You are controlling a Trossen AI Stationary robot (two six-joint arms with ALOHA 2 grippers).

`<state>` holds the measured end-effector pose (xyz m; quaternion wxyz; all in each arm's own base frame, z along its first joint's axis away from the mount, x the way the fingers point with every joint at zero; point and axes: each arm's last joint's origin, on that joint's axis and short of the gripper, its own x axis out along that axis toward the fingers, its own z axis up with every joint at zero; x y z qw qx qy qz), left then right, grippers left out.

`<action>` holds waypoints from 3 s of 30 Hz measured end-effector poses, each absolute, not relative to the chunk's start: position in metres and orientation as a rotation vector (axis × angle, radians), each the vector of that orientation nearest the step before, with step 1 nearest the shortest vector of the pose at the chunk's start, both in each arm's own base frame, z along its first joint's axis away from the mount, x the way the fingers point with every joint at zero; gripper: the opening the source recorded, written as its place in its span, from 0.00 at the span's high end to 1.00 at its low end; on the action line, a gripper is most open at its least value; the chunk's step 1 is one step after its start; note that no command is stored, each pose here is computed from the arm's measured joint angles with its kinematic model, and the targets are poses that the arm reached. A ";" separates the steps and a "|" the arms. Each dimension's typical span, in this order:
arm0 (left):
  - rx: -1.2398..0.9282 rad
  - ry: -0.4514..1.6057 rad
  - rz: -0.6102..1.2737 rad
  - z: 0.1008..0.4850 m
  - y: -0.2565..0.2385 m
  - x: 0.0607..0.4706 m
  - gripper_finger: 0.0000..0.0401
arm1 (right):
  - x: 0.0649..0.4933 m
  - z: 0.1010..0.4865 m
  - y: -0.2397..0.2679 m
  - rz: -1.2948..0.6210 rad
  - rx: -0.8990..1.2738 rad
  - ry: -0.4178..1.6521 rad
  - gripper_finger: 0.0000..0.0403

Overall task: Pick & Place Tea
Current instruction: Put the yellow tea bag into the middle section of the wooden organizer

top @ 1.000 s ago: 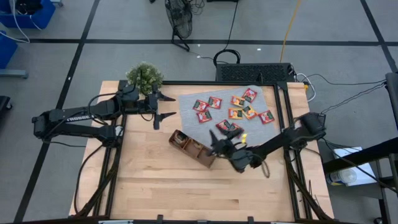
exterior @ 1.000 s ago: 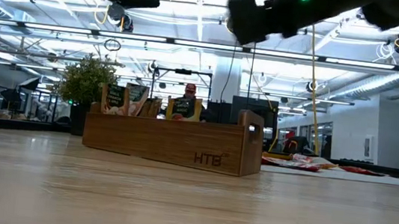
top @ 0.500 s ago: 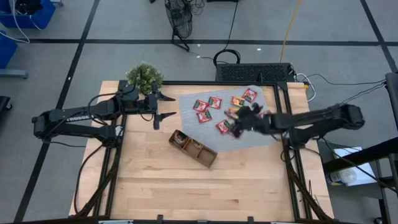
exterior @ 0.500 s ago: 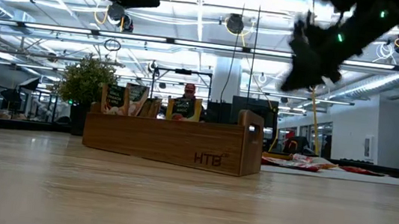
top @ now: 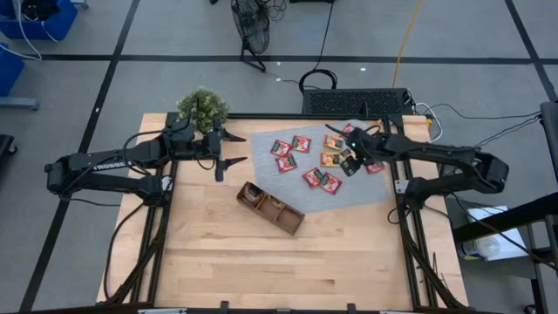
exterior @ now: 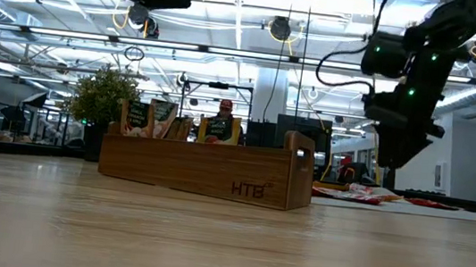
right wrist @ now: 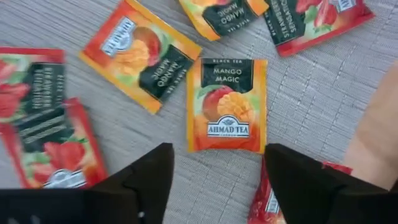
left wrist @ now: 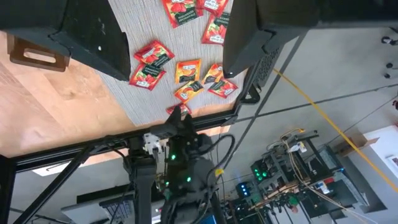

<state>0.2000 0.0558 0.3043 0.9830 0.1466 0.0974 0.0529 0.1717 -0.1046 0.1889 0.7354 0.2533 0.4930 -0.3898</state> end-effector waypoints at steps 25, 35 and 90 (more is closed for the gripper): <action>0.294 0.196 0.106 0.304 0.056 0.200 0.37 | 0.193 0.129 -0.120 -0.838 0.580 1.336 0.67; 0.294 0.196 0.106 0.304 0.056 0.200 0.37 | 0.195 0.130 -0.117 -0.843 0.466 1.352 0.98; -0.070 -0.010 0.479 0.296 0.079 0.242 0.37 | 0.311 0.174 0.013 -0.886 -0.570 0.373 1.00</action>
